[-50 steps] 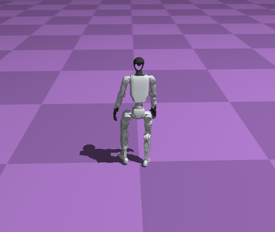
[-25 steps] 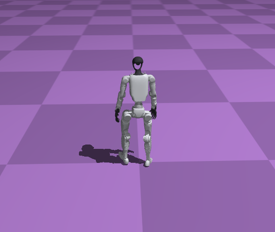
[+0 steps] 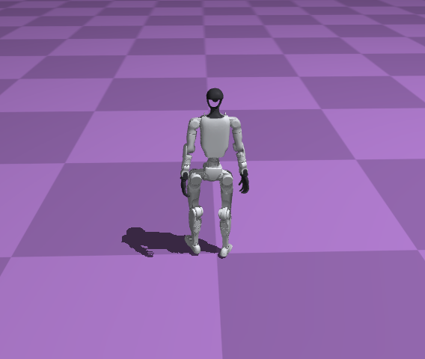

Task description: Upper body actions

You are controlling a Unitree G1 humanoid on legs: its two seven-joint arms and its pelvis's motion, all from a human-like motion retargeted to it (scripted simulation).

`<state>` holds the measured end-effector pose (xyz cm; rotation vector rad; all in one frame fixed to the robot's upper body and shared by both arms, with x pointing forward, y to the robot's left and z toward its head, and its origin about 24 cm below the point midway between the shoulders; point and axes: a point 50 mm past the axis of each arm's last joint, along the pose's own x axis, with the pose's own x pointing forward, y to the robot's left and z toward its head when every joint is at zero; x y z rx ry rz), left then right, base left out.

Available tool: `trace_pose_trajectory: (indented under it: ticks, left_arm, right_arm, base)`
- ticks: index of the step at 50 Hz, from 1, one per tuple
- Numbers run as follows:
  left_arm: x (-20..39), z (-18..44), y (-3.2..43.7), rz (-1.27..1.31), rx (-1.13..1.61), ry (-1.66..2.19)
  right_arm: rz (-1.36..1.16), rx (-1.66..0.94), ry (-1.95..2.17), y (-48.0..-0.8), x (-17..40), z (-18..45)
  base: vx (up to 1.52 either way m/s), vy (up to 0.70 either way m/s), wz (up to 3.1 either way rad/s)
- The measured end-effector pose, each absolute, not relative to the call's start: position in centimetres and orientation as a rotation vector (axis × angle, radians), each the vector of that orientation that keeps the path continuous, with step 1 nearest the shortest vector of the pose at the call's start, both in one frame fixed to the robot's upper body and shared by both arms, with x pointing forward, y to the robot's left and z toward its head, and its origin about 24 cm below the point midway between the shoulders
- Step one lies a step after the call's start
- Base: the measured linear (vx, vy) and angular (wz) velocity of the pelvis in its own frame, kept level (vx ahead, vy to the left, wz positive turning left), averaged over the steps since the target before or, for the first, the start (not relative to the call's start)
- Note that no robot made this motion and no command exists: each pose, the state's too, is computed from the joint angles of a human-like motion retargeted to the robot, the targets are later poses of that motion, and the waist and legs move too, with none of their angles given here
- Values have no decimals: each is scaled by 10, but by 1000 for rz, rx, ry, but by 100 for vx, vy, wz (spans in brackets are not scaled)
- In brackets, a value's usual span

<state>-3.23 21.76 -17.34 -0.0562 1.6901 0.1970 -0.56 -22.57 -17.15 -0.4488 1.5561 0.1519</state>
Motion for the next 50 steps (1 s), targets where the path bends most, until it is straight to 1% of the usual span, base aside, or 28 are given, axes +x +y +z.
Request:
trace_pose_trajectory:
  ticks: [6,10,13,18,22,25,30,33,36,38,40,43,45,48,50]
  left_arm:
    - [65,-170,227,123,90,1420]
    - [132,-152,240,91,191,1245]
    - [171,-136,243,79,221,1147]
    - [208,-118,243,120,217,1030]
    - [214,-116,237,155,124,1011]
    - [206,-122,234,156,57,1020]
    - [176,-139,222,151,-21,1063]
    - [140,-153,219,137,-17,1095]
    - [97,-162,230,110,53,1167]
    - [68,-166,239,134,109,1268]
    - [39,-171,234,211,140,1403]
    - [-5,-174,221,453,13,1561]
    - [-24,-174,217,526,-120,1582]
    - [-55,-174,194,518,-315,1654]
    - [-67,-174,186,501,-359,1675]
  right_arm:
    - [313,-562,1269,-207,105,-164]
    - [426,-653,1042,-189,180,-141]
    - [486,-697,897,-167,222,-121]
    - [517,-696,761,-148,257,-99]
    - [521,-706,723,-144,262,-95]
    - [513,-734,711,-146,253,-101]
    - [479,-806,721,-163,213,-124]
    - [500,-840,799,-181,168,-143]
    - [582,-886,956,-194,118,-160]
    - [617,-964,1127,-208,83,-168]
    - [573,-1004,1330,-221,50,-172]
    - [378,-910,1573,-233,8,-170]
    - [285,-784,1669,-240,-12,-168]
    - [184,-547,1825,-238,-48,-165]
    - [120,-441,1855,-231,-60,-165]
  base:
    - [-25,-5,-25]
    - [-23,-6,-23]
    - [-16,-5,-34]
    - [-7,-6,-5]
    - [0,0,0]
    - [8,-1,19]
    - [1,-3,60]
    - [15,3,27]
    - [26,6,-20]
    - [12,10,35]
    - [4,2,69]
    - [-4,3,-25]
    - [8,8,-13]
    - [26,7,2]
    - [15,5,-10]
